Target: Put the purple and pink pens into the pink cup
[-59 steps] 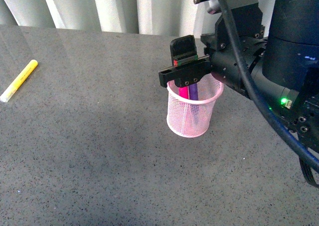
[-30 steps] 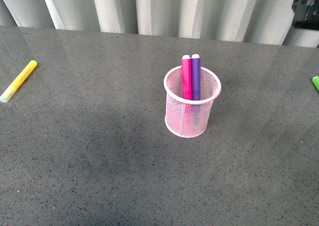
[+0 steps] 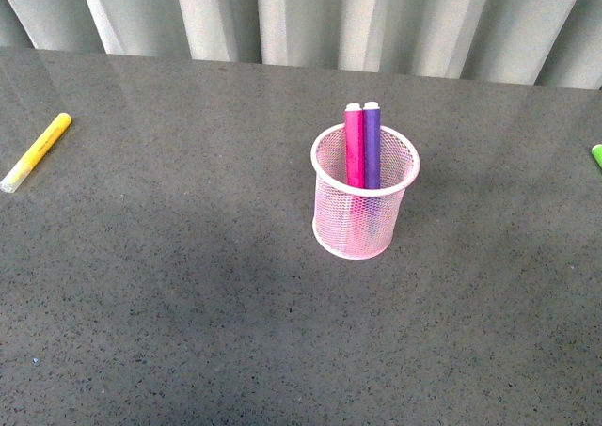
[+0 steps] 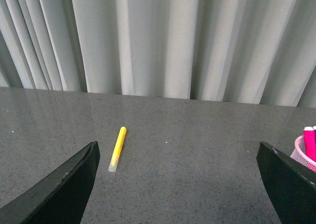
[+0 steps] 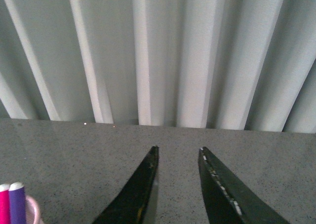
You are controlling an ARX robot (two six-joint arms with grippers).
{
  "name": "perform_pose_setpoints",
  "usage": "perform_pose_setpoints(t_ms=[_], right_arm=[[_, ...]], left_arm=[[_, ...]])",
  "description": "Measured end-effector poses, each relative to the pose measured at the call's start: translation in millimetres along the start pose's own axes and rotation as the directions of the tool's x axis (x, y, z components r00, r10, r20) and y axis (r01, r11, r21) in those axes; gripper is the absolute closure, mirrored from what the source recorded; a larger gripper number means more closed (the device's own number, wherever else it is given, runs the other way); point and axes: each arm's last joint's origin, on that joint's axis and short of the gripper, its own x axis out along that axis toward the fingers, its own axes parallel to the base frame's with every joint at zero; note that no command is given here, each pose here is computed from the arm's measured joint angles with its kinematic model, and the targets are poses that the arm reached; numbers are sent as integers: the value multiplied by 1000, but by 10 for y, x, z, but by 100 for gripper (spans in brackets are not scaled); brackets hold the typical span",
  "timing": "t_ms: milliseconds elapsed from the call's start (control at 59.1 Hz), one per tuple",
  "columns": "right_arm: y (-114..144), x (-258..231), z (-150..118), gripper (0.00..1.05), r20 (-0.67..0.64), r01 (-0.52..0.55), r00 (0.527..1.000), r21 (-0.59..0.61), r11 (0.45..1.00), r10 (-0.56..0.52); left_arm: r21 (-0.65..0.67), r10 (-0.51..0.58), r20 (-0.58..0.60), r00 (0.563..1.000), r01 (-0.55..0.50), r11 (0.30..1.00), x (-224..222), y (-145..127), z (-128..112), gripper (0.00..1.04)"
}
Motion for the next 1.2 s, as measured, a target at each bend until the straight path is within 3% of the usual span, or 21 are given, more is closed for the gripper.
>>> perform_pose_setpoints(t_ms=[135,491,1201], right_arm=[[-58,-175,-101,102,-6,-13,1000,-4,1000,13],[-261,-549,-88,101,1,2,1000,-2,1000,-2],[-262,-928,22,102,37,-1,999,-2,1000,1]], left_arm=[[0,0,0,1000,0,1000,0,0,0,7],[0,0,0,1000,0,1000,0,0,0,7],[0,0,0,1000,0,1000,0,0,0,7]])
